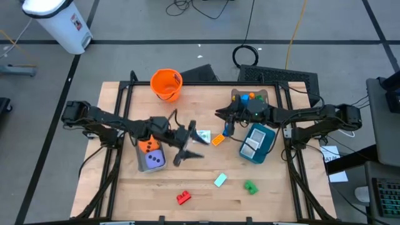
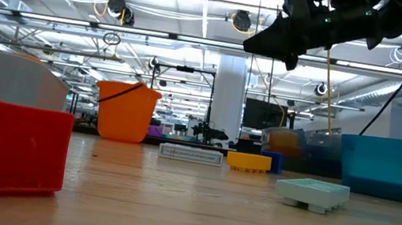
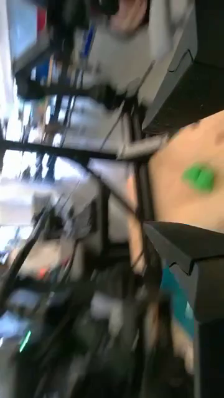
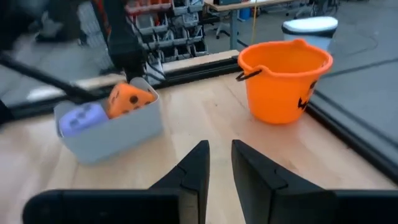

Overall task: Pick & Place Toys
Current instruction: Put the blue game piece into the black bin

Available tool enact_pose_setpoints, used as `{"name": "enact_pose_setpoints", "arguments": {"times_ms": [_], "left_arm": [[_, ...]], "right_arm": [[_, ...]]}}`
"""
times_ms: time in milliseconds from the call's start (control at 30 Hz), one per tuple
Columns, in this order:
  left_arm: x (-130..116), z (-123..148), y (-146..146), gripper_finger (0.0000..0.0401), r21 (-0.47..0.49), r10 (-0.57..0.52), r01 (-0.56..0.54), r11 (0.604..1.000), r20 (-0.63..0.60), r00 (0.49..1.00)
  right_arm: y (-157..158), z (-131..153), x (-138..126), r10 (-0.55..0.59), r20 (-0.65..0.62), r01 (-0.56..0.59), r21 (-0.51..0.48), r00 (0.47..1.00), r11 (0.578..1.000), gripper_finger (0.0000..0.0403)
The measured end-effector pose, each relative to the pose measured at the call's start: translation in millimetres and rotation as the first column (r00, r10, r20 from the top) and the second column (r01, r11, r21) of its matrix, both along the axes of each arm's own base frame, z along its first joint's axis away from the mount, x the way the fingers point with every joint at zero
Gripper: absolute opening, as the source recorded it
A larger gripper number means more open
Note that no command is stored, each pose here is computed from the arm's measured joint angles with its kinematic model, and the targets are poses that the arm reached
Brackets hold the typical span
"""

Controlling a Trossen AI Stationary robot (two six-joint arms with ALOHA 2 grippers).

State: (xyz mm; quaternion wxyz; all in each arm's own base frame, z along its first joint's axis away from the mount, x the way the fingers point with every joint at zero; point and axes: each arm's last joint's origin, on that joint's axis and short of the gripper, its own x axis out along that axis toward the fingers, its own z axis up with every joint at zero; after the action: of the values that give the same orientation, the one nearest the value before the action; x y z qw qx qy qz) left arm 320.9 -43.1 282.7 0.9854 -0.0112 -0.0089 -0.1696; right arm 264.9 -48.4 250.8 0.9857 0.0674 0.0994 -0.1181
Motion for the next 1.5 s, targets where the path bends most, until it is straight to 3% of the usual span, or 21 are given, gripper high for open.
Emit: {"name": "enact_pose_setpoints", "arguments": {"times_ms": [67, 167, 267, 367, 500, 633, 767, 933, 1100, 1167, 1367, 1500], "left_arm": [[-0.6, -4.0, -8.6, 0.0253, -0.039, -0.062, 0.06, 0.997, -0.045, 0.997], [-2.5, -12.8, -22.9, 0.0253, -0.068, -0.122, 0.116, 0.991, -0.085, 0.989], [-8.6, -13.2, -35.6, 0.0253, -0.061, -0.151, 0.15, 0.987, -0.015, 0.988], [-15.8, -17.7, -40.8, 0.0253, -0.066, -0.156, 0.159, 0.985, 0.055, 0.986], [-21.1, -29.1, -33.0, 0.0253, -0.089, -0.119, 0.125, 0.988, 0.069, 0.99], [-24.6, -47.4, -18.8, 0.0253, -0.125, -0.067, 0.066, 0.99, -0.006, 0.998], [-29.2, -59.5, -11.9, 0.0253, -0.126, -0.039, 0.033, 0.991, -0.043, 0.998], [-32.3, -67.5, -8.6, 0.0253, -0.118, -0.03, 0.021, 0.993, -0.07, 0.997], [-32.6, -69.3, -5.3, 0.0253, -0.11, -0.017, 0.009, 0.994, -0.075, 0.997], [-32.4, -69.3, -3.8, 0.0253, -0.108, -0.012, 0.004, 0.994, -0.074, 0.997], [-31.6, -70.0, 1.6, 0.0253, -0.108, 0.007, -0.016, 0.994, -0.082, 0.997], [-31.6, -70.0, 1.6, 0.0253, -0.107, 0.007, -0.016, 0.994, -0.081, 0.997]], "right_arm": [[0.9, 2.4, 0.8, 0.007, 0.043, -0.01, 0.058, 0.999, 0.998, 0.0059], [4.4, 11.9, 2.6, 0.113, 0.152, -0.129, 0.101, 0.982, 0.986, 0.0059], [13.4, 25.2, 4.0, 0.226, 0.28, -0.257, 0.079, 0.933, 0.963, 0.0059], [23.4, 40.1, 7.3, 0.262, 0.338, -0.299, 0.061, 0.904, 0.952, 0.0059], [34.2, 54.2, 15.5, 0.27, 0.215, -0.296, 0.097, 0.939, 0.95, 0.0059], [41.5, 60.5, 15.7, 0.122, -0.083, -0.12, 0.021, 0.989, 0.993, 0.0059], [42.3, 53.4, 8.3, -0.087, -0.305, 0.061, -0.093, 0.948, 0.994, 0.0059], [41.2, 37.0, -4.6, -0.166, -0.48, 0.146, -0.077, 0.861, 0.986, 0.0059], [41.2, 17.4, -9.1, -0.164, -0.53, 0.14, -0.084, 0.832, 0.987, 0.0059], [41.5, 13.5, -7.6, -0.148, -0.511, 0.123, -0.083, 0.847, 0.989, 0.0059], [41.4, -3.4, -1.8, 0.041, -0.452, -0.048, -0.003, 0.891, 0.999, 0.0059], [36.7, -12.9, -0.8, 0.049, -0.466, -0.048, 0.014, 0.883, 0.999, 0.0068]]}}
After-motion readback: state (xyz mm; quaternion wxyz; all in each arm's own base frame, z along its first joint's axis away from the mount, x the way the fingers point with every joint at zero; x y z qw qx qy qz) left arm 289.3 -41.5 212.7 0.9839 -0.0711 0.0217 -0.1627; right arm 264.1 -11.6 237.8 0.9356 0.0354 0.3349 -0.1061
